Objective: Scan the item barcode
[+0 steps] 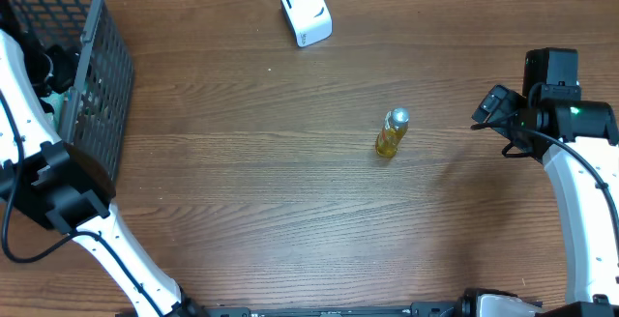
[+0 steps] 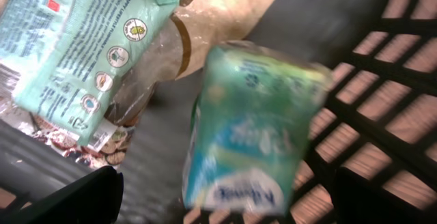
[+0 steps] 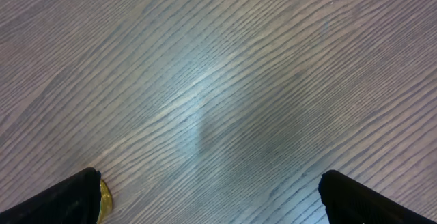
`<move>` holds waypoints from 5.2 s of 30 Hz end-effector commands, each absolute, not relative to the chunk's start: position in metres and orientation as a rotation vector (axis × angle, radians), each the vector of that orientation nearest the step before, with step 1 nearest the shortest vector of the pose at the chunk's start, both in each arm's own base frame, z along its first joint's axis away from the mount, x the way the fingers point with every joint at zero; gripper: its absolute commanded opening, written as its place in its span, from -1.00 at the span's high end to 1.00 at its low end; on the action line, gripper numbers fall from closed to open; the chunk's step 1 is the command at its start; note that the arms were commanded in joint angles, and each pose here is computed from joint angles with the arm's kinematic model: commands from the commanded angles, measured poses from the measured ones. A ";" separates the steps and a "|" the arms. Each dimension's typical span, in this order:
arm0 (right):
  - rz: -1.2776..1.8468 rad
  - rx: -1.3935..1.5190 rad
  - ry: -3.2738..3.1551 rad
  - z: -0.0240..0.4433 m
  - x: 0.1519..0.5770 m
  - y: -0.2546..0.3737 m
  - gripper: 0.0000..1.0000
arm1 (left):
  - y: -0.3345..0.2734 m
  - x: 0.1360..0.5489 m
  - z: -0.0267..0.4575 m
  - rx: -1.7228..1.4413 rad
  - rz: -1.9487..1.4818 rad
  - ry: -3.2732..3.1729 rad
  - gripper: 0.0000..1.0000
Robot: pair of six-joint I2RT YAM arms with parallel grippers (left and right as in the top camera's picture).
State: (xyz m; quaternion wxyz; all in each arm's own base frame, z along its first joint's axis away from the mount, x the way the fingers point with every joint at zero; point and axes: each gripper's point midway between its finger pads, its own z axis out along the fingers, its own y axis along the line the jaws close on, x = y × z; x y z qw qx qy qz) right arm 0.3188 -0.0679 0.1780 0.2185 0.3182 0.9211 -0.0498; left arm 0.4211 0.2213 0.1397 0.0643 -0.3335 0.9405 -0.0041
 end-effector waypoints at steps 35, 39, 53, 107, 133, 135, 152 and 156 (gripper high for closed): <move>-0.140 0.891 2.532 0.182 0.321 -0.070 -1.00 | 0.205 0.440 0.127 -0.733 -0.267 2.823 -0.95; -0.140 0.891 2.532 0.182 0.321 -0.070 -1.00 | 0.201 0.437 0.105 -0.720 -0.276 2.871 -0.95; -0.140 0.891 2.532 0.182 0.321 -0.070 -1.00 | 0.206 0.428 0.081 -0.761 -0.222 2.912 -0.29; -0.140 0.891 2.532 0.182 0.321 -0.070 -1.00 | -0.083 0.361 0.328 -0.170 -0.329 2.711 0.20; -0.140 0.891 2.532 0.182 0.321 -0.070 -1.00 | -0.236 0.332 0.131 0.054 -0.204 2.882 0.12; -0.140 0.891 2.532 0.182 0.321 -0.070 -1.00 | -0.241 0.329 0.121 0.044 -0.184 2.866 0.12; -0.140 0.891 2.532 0.182 0.321 -0.070 -1.00 | -0.264 0.317 0.070 0.084 -0.144 2.897 0.13; -0.140 0.891 2.532 0.182 0.321 -0.070 -1.00 | -0.270 0.316 0.058 0.104 -0.134 2.908 0.07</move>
